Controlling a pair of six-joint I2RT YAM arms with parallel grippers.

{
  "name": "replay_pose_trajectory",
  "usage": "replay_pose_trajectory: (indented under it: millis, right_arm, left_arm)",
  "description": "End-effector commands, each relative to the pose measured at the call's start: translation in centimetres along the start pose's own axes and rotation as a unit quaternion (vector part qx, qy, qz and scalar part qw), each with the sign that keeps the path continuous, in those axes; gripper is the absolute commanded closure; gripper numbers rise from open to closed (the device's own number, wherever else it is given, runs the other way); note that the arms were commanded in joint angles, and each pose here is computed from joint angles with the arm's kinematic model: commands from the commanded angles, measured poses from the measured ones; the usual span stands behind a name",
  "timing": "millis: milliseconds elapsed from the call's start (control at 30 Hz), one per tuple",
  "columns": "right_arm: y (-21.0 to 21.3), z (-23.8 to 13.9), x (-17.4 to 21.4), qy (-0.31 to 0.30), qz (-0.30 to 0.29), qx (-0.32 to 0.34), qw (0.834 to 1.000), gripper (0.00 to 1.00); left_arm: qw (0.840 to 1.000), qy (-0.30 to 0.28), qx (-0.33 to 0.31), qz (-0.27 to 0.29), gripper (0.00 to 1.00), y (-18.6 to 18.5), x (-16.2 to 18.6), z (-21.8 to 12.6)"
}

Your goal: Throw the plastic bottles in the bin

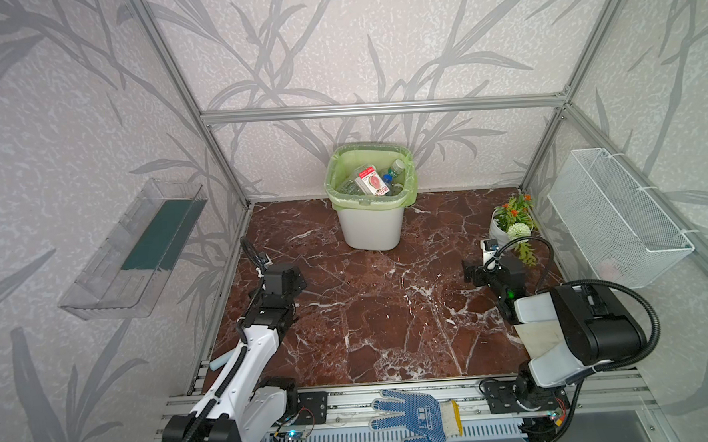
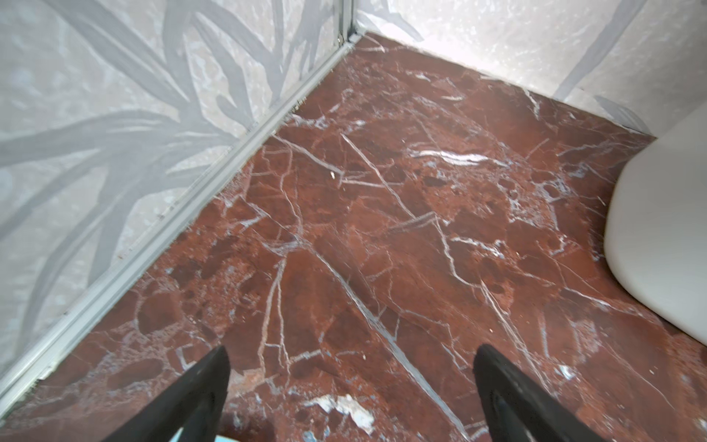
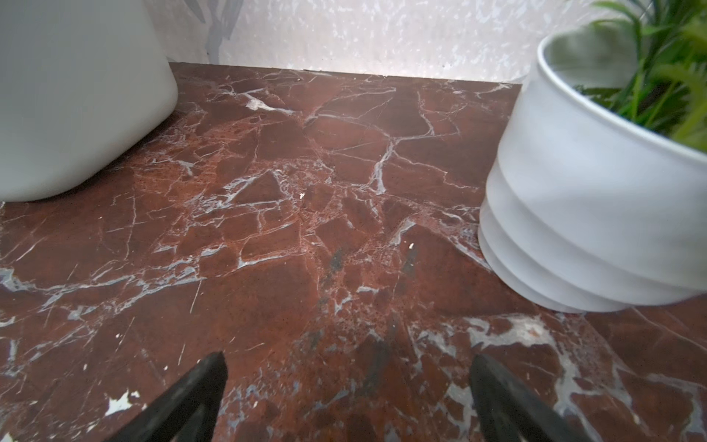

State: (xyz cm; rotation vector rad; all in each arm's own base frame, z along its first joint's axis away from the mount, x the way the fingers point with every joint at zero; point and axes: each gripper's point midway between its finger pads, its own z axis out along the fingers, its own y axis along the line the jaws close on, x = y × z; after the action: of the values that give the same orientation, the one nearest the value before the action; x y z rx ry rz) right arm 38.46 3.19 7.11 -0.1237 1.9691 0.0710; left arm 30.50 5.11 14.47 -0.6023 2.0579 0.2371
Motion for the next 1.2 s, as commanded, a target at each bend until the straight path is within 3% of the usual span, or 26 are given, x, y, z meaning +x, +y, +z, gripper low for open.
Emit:
replay_pose_trajectory:
  millis: [0,133,233,333,633,767,833,967,1100,1167]
  right_arm:
    - [0.1,0.4,-2.7,-0.051,-0.012,-0.006,0.999,0.01]
    - [0.0,0.3,-2.6,-0.048,-0.011,-0.003,0.999,0.01]
    - [0.0,0.4,-2.6,-0.047,-0.012,-0.003,0.999,0.01]
    - [0.0,0.4,-2.6,-0.045,-0.012,-0.003,0.999,0.01]
    - [0.0,0.4,-2.6,-0.045,-0.011,-0.003,0.999,0.01]
    - [0.0,0.4,-2.6,-0.045,-0.011,-0.003,0.999,0.01]
    - [0.0,0.4,-2.5,-0.045,-0.011,-0.003,0.999,0.01]
    - [0.0,0.4,-2.5,-0.044,-0.011,-0.003,0.999,0.01]
    - [0.0,0.4,-2.5,-0.045,-0.011,-0.003,0.999,0.01]
    - [0.0,0.4,-2.5,-0.044,-0.012,-0.003,0.999,0.01]
  left_arm:
    - [0.998,-0.051,-0.037,0.001,0.01,1.3,-1.6,0.1]
    - [0.993,-0.106,-0.056,0.015,0.01,1.7,-2.9,0.6]
    - [0.988,-0.129,-0.069,0.053,0.01,1.5,-3.3,1.5]
    - [0.986,-0.139,-0.081,0.048,0.01,1.5,-3.3,2.4]
    - [0.980,-0.179,0.005,0.087,0.01,-2.4,-2.3,5.1]
    - [0.978,-0.172,0.046,0.111,0.01,-3.9,0.2,6.6]
    - [0.972,-0.202,0.041,0.114,0.01,-4.0,-0.1,7.0]
    - [0.981,-0.151,0.022,0.116,0.01,-3.7,0.3,7.7]
    - [0.977,-0.178,0.026,0.111,0.01,-3.7,0.0,7.6]
    - [0.980,-0.165,0.026,0.109,0.01,-3.7,0.2,7.7]
